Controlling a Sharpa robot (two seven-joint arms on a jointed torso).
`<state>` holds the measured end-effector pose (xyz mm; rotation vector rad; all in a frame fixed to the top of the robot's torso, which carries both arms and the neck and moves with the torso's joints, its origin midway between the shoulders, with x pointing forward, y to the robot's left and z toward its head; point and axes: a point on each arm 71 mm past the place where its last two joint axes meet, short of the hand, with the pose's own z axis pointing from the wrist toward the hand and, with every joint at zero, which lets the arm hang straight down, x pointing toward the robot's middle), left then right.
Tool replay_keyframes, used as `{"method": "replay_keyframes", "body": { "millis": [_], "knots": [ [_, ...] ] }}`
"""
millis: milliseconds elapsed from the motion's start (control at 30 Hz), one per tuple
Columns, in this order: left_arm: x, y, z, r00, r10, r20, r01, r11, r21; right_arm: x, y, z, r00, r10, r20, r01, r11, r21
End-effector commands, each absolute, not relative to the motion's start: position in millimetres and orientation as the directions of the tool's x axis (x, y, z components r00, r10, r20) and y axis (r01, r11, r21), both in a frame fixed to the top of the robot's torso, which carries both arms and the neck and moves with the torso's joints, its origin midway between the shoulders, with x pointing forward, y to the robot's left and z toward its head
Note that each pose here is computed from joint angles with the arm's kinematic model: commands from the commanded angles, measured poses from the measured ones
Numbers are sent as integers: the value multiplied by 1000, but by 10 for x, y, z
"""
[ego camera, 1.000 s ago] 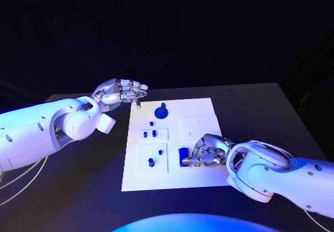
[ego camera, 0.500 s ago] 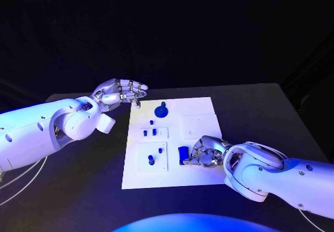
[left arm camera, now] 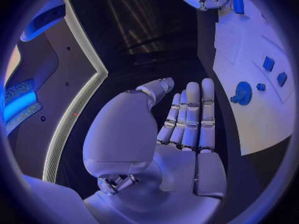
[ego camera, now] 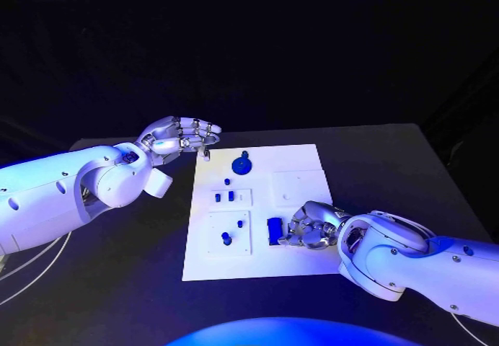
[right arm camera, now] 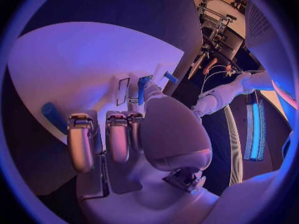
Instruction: Assemble the parts on the task board
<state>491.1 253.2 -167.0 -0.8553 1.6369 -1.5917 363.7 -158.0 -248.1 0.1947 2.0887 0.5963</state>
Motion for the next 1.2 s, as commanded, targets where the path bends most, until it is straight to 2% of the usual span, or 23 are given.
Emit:
{"method": "replay_keyframes", "body": {
  "millis": [33, 400, 633, 767, 933, 1200],
  "knots": [
    [4903, 2510, -1661, -559, -829, -21, 7, 21, -1000, 3622, -1577, -2500, -568, 341, -749, -102, 874, 475],
    [4906, 2514, -1663, -559, -829, -22, 6, 22, -1000, 3600, -1660, -2446, -547, 386, -743, -98, 852, 515],
    [4907, 2519, -1664, -556, -831, -23, 6, 23, -1000, 3630, -1922, -2229, -501, 491, -713, -73, 797, 600],
    [4907, 2515, -1663, -557, -830, -22, 7, 23, -1000, 3642, -2047, -2155, -468, 512, -720, -65, 793, 606],
    [4905, 2509, -1661, -557, -830, -22, 8, 21, -1000, 3676, -2273, -2101, -411, 496, -765, -63, 821, 567],
    [4898, 2495, -1655, -569, -822, -18, 13, 13, -1000, 3702, -2523, -2129, -369, 368, -854, -57, 907, 416]
  ]
}}
